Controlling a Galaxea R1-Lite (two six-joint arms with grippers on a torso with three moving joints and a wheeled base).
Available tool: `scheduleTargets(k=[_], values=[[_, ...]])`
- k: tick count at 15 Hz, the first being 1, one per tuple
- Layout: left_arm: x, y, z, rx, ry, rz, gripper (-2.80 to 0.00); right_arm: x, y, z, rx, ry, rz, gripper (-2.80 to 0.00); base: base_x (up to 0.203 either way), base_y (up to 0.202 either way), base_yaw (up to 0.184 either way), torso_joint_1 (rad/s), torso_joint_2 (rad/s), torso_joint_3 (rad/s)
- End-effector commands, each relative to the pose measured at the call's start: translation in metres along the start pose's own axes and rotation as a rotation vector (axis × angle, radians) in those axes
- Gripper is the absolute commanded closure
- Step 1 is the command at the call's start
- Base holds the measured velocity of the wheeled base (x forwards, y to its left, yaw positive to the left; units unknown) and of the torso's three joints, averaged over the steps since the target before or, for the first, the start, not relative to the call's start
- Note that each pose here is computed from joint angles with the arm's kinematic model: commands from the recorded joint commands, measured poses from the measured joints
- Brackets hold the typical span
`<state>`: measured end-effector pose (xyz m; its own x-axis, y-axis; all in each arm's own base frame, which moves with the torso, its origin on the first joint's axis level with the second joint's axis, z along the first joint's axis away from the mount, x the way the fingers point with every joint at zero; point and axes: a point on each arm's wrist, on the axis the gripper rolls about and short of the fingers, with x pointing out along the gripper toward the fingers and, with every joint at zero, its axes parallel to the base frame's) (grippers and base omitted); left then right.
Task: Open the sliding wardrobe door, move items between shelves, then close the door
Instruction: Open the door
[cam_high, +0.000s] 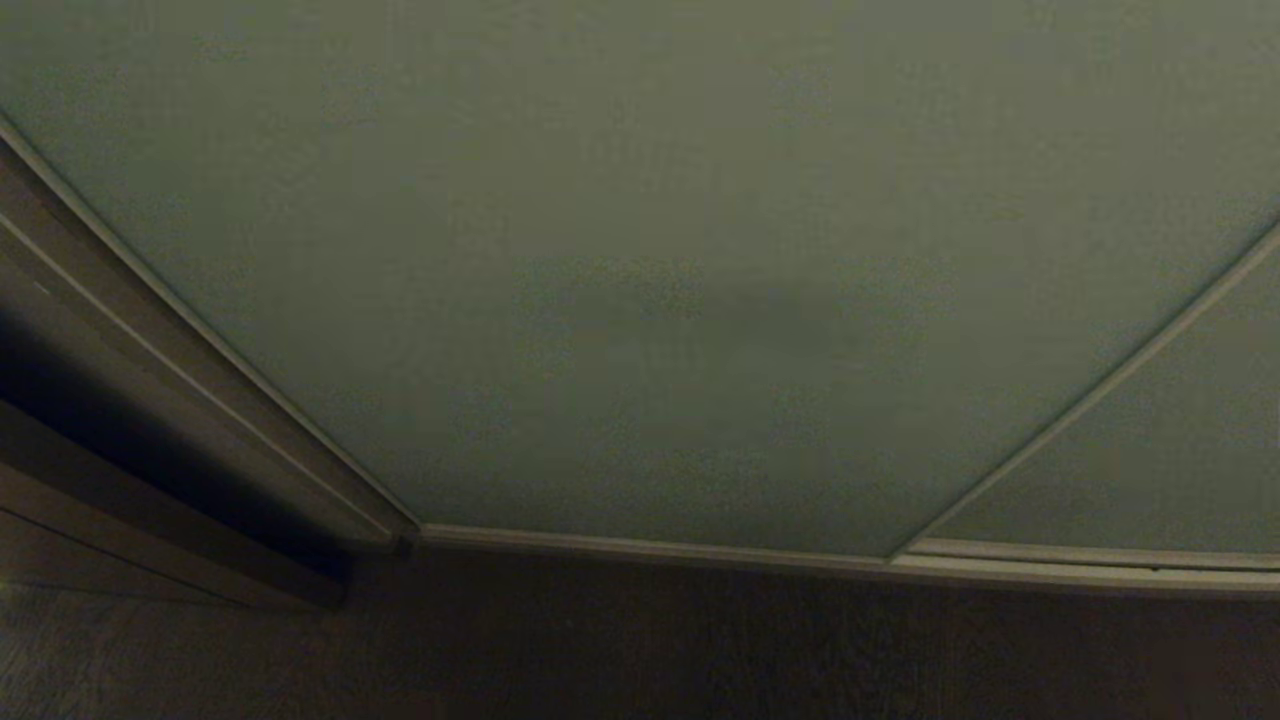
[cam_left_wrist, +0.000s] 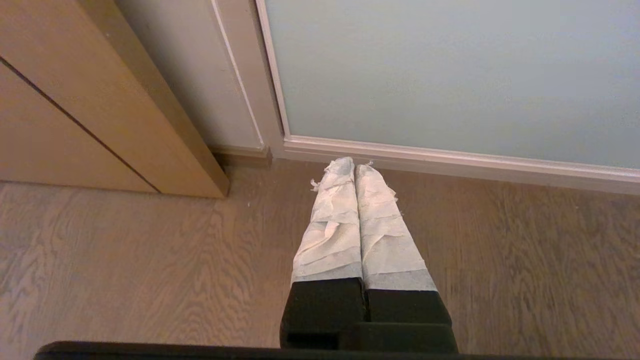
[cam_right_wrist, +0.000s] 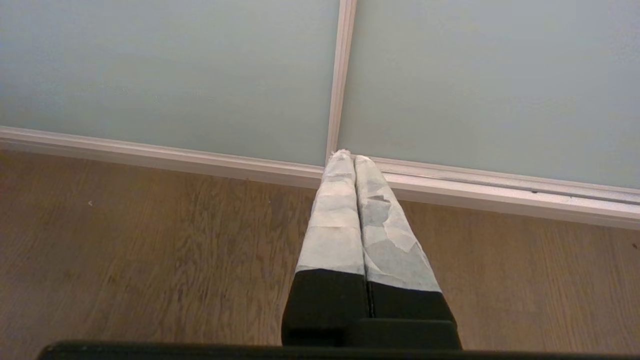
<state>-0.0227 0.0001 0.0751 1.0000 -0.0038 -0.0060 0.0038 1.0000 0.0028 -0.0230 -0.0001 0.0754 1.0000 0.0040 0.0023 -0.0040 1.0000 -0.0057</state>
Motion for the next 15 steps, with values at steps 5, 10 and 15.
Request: scheduleTargets(k=[5,10,15], values=[[0.0001,0.0000,0.0000,0.000,0.002,-0.001,0.00,0.0002,0.0000,-0.0004,0.000,0.002,0.001,0.00,0.000,0.000,0.000,0.000,0.00,0.000],[0.0001,0.0000,0.0000,0.000,0.002,-0.001,0.00,0.0002,0.0000,-0.0004,0.000,0.002,0.001,0.00,0.000,0.000,0.000,0.000,0.00,0.000],[0.0001,0.0000,0.0000,0.002,0.002,-0.002,0.00,0.0002,0.0000,-0.0003,0.000,0.001,0.001,0.00,0.000,0.000,0.000,0.000,0.00,0.000]])
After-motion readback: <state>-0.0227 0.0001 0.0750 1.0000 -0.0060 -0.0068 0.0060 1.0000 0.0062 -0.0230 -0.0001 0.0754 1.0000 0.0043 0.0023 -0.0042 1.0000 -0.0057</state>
